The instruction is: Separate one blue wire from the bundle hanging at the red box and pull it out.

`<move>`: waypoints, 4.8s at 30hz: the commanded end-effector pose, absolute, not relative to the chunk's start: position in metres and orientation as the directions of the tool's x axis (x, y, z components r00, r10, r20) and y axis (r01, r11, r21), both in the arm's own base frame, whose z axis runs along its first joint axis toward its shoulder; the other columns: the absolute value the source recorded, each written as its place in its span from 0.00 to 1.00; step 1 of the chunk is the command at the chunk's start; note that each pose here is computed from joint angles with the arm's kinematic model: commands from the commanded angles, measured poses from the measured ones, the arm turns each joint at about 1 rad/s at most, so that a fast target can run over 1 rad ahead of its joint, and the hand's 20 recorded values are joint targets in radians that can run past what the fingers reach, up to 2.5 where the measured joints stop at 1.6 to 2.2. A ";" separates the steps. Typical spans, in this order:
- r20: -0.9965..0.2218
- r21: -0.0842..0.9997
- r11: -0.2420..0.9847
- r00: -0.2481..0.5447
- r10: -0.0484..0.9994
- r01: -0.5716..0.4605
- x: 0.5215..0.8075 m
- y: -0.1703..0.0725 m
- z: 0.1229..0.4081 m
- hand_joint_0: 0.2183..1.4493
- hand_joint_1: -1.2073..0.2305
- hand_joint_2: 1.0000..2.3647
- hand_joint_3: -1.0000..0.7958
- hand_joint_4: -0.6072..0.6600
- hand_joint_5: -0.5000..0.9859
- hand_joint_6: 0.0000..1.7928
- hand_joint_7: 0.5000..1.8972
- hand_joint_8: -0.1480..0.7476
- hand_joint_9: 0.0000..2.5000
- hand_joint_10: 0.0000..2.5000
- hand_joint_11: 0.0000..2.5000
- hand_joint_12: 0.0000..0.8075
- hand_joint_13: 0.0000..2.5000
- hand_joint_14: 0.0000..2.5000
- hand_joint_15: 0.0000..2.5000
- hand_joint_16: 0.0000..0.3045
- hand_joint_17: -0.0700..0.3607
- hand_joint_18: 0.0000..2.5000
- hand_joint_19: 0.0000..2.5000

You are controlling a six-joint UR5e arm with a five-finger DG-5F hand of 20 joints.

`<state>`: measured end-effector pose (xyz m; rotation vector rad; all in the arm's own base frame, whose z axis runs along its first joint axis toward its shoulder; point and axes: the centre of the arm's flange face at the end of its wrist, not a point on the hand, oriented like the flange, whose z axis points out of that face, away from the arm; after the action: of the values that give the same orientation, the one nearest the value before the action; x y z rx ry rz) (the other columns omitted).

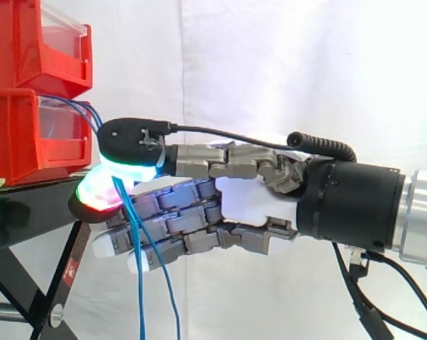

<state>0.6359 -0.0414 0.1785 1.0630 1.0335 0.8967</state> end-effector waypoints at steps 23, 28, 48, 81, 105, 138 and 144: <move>-0.210 0.972 0.228 0.241 0.948 -0.050 0.627 -0.042 0.195 0.32 0.35 0.02 0.54 0.64 0.21 0.47 0.44 0.55 0.25 0.00 0.16 0.50 0.25 0.01 0.17 0.18 0.44 0.24 0.23; -0.219 0.972 0.232 0.236 0.947 -0.030 0.623 -0.043 0.200 0.32 0.35 0.02 0.54 0.64 0.21 0.47 0.44 0.55 0.25 0.00 0.16 0.49 0.25 0.01 0.17 0.18 0.44 0.24 0.23; -0.228 0.973 0.228 0.231 0.946 0.029 0.600 -0.051 0.249 0.32 0.35 0.02 0.53 0.65 0.21 0.47 0.44 0.55 0.25 0.00 0.16 0.45 0.25 0.01 0.15 0.17 0.43 0.24 0.22; 0.168 0.986 -0.166 0.213 0.962 -0.027 0.597 -0.043 0.245 0.34 0.36 0.02 0.51 0.65 0.20 0.47 0.40 0.55 0.31 0.01 0.41 0.47 0.40 0.00 0.57 0.16 0.42 0.28 0.30; 0.159 0.987 -0.161 0.216 0.963 -0.009 0.596 -0.044 0.243 0.33 0.37 0.02 0.50 0.64 0.20 0.47 0.40 0.54 0.27 0.01 0.38 0.45 0.38 0.07 0.63 0.17 0.44 0.33 0.43; 0.147 0.988 -0.154 0.220 0.964 0.018 0.593 -0.044 0.240 0.33 0.38 0.02 0.48 0.65 0.20 0.47 0.38 0.54 0.27 0.01 0.36 0.44 0.44 0.06 0.64 0.18 0.45 0.30 0.35; 0.147 0.988 -0.154 0.220 0.964 0.018 0.593 -0.044 0.240 0.33 0.38 0.02 0.48 0.65 0.20 0.47 0.38 0.53 0.28 0.01 0.36 0.43 0.43 0.07 0.64 0.18 0.45 0.30 0.36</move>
<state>0.5930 -0.0444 0.2407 1.4412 0.9923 1.1352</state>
